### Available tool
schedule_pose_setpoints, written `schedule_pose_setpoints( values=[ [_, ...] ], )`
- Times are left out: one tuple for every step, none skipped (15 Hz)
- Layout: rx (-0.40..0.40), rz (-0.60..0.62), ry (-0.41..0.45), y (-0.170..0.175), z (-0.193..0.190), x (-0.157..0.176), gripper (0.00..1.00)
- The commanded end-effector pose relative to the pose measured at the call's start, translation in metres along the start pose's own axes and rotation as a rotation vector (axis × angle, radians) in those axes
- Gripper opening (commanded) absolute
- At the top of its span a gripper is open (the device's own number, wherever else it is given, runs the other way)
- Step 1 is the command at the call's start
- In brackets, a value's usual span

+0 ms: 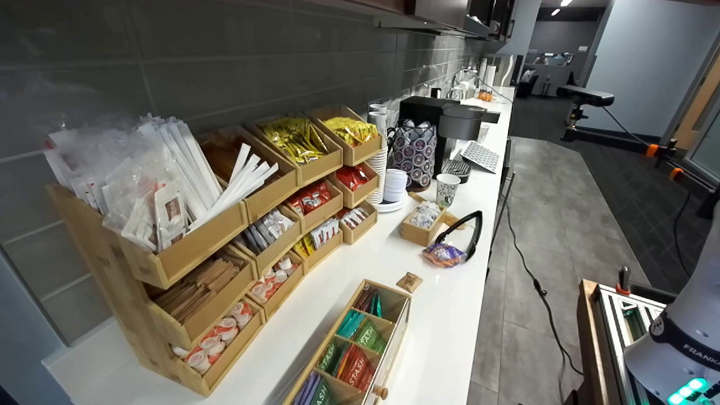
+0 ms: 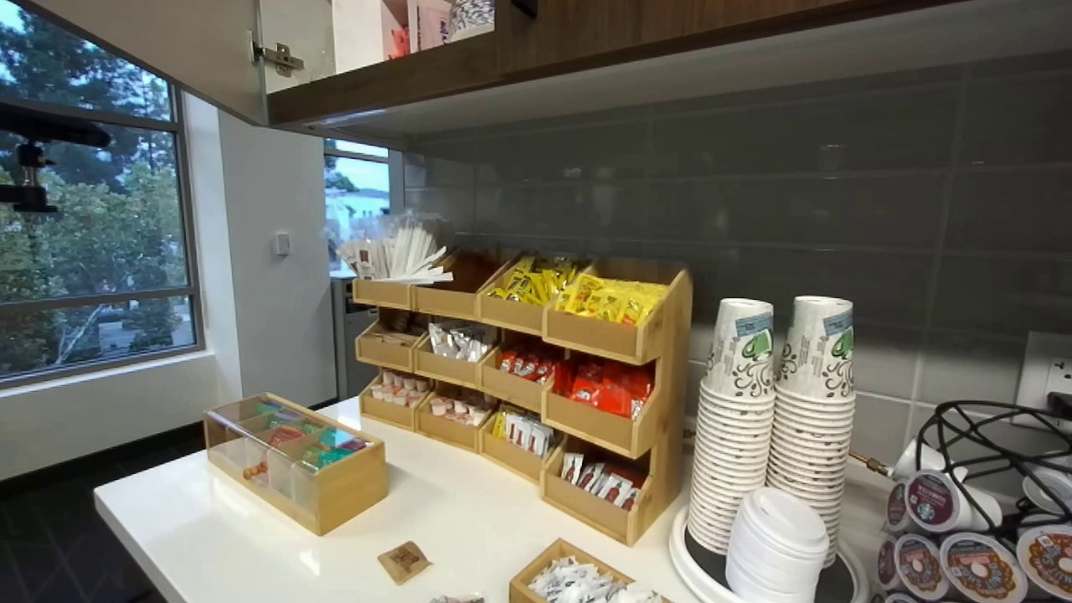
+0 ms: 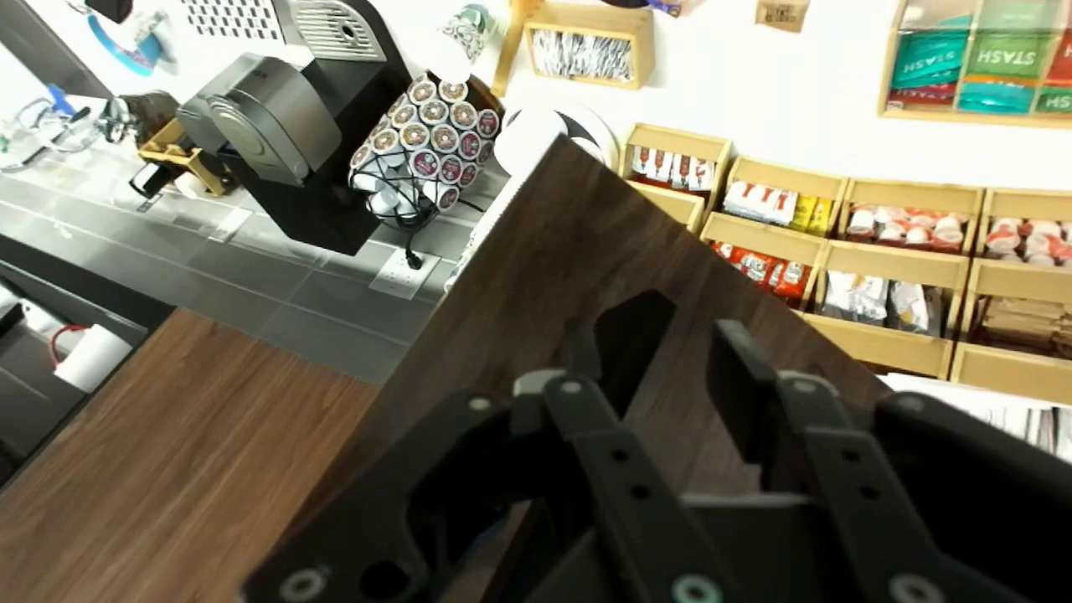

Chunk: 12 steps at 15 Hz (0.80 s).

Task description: Open the cabinet

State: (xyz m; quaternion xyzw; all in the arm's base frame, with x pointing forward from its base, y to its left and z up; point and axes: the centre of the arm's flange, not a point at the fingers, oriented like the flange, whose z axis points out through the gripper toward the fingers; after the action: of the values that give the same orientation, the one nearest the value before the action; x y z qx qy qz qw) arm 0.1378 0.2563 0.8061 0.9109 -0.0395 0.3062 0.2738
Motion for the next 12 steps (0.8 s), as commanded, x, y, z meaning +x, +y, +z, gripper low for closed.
schedule_pose_setpoints(
  values=[
    [0.037, -0.115, 0.089, -0.063, -0.015, 0.048, 0.71],
    [0.015, -0.125, 0.085, -0.068, -0.015, 0.049, 0.78],
    [-0.006, -0.131, 0.082, -0.073, -0.014, 0.050, 0.85],
    [-0.026, -0.137, 0.076, -0.077, -0.015, 0.051, 0.94],
    [-0.043, -0.137, 0.072, -0.081, -0.017, 0.052, 0.99],
    [-0.064, -0.138, 0.065, -0.085, -0.018, 0.052, 1.00],
    [-0.086, -0.138, 0.060, -0.089, -0.021, 0.050, 1.00],
    [-0.109, -0.139, 0.053, -0.091, -0.027, 0.047, 1.00],
    [-0.131, -0.140, 0.048, -0.093, -0.032, 0.045, 1.00],
    [-0.151, -0.141, 0.047, -0.095, -0.038, 0.042, 1.00],
    [-0.169, -0.140, 0.053, -0.095, -0.045, 0.037, 1.00],
    [-0.185, -0.138, 0.064, -0.095, -0.051, 0.034, 1.00]
  ],
)
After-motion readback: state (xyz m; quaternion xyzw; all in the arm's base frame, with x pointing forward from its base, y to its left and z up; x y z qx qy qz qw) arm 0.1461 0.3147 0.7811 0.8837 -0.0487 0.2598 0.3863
